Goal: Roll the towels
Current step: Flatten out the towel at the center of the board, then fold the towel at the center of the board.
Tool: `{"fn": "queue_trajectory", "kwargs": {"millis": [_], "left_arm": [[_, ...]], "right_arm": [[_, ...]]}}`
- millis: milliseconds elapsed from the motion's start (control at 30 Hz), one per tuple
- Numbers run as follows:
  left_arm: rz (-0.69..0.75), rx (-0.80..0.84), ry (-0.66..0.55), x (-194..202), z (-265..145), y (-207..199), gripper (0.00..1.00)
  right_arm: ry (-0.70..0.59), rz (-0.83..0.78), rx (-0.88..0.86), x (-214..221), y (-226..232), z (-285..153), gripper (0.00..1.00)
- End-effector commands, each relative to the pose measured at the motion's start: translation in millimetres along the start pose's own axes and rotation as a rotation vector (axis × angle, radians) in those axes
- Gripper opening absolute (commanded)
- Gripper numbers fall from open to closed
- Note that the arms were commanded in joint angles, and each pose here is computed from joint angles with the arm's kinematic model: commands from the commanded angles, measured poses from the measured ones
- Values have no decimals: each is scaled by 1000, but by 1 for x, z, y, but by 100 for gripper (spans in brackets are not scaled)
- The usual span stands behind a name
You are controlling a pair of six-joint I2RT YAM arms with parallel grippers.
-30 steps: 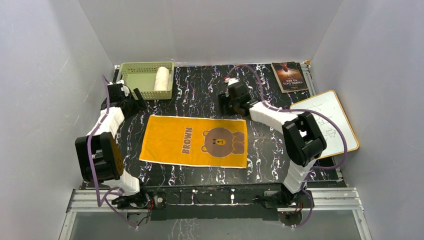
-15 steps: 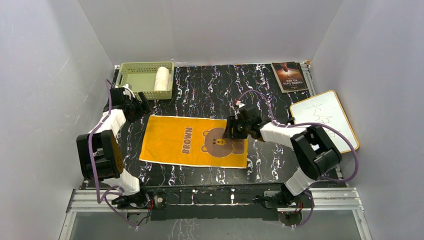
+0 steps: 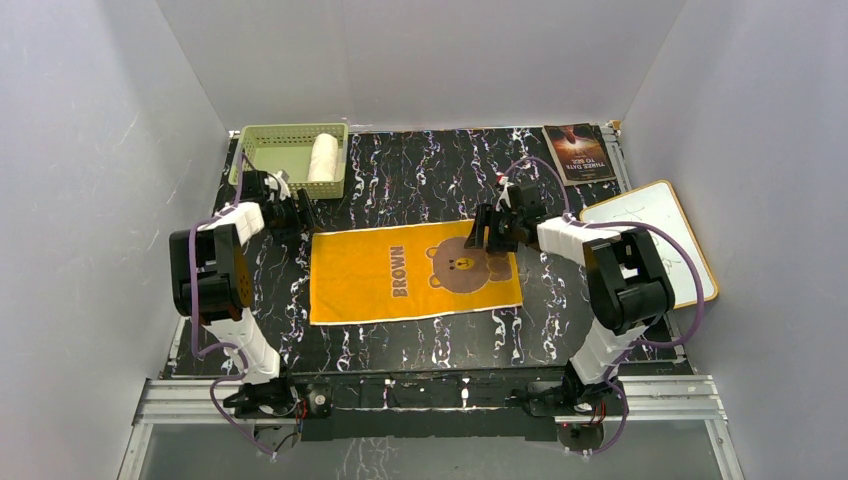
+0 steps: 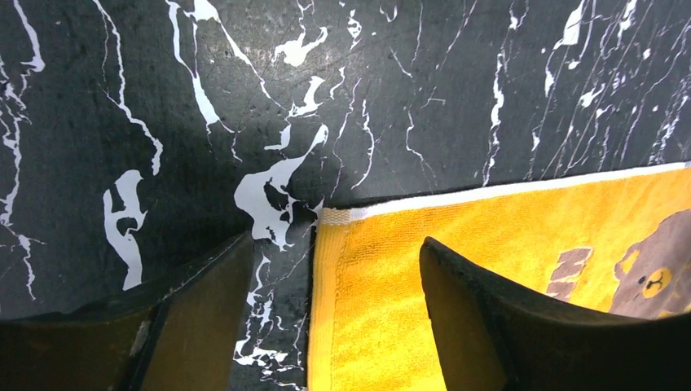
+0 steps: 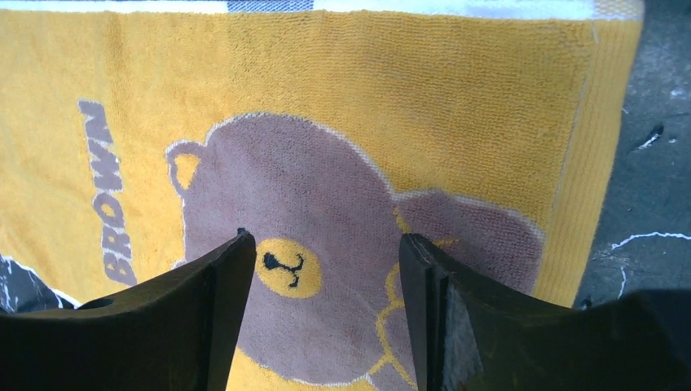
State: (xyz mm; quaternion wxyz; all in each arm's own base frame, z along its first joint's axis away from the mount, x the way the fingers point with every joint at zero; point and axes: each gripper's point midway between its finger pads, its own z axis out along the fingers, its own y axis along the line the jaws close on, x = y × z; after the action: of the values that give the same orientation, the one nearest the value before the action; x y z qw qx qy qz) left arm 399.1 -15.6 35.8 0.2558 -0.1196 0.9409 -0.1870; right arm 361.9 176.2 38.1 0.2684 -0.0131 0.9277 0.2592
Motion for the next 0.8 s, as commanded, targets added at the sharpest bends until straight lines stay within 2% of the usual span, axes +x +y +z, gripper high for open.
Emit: {"fn": "queue_trajectory", "kwargs": {"millis": [0, 133, 300, 667, 733, 767], "left_arm": [[63, 38, 15, -2, 1, -7, 69], [101, -11, 57, 13, 3, 0, 61], [176, -181, 83, 25, 5, 17, 56], [297, -410, 212, 56, 16, 41, 47], [307, -424, 237, 62, 19, 43, 39], [309, -427, 253, 65, 21, 44, 29]], "right_arm": [[-33, -78, -40, -25, 17, -15, 66], [-127, -116, 20, -63, 23, -36, 71], [-219, -111, 118, -96, 18, -50, 71], [-258, -130, 247, -117, 0, -54, 74], [-254, -127, 262, -116, -4, -50, 75], [-250, -124, 270, -114, -7, -48, 75]]}}
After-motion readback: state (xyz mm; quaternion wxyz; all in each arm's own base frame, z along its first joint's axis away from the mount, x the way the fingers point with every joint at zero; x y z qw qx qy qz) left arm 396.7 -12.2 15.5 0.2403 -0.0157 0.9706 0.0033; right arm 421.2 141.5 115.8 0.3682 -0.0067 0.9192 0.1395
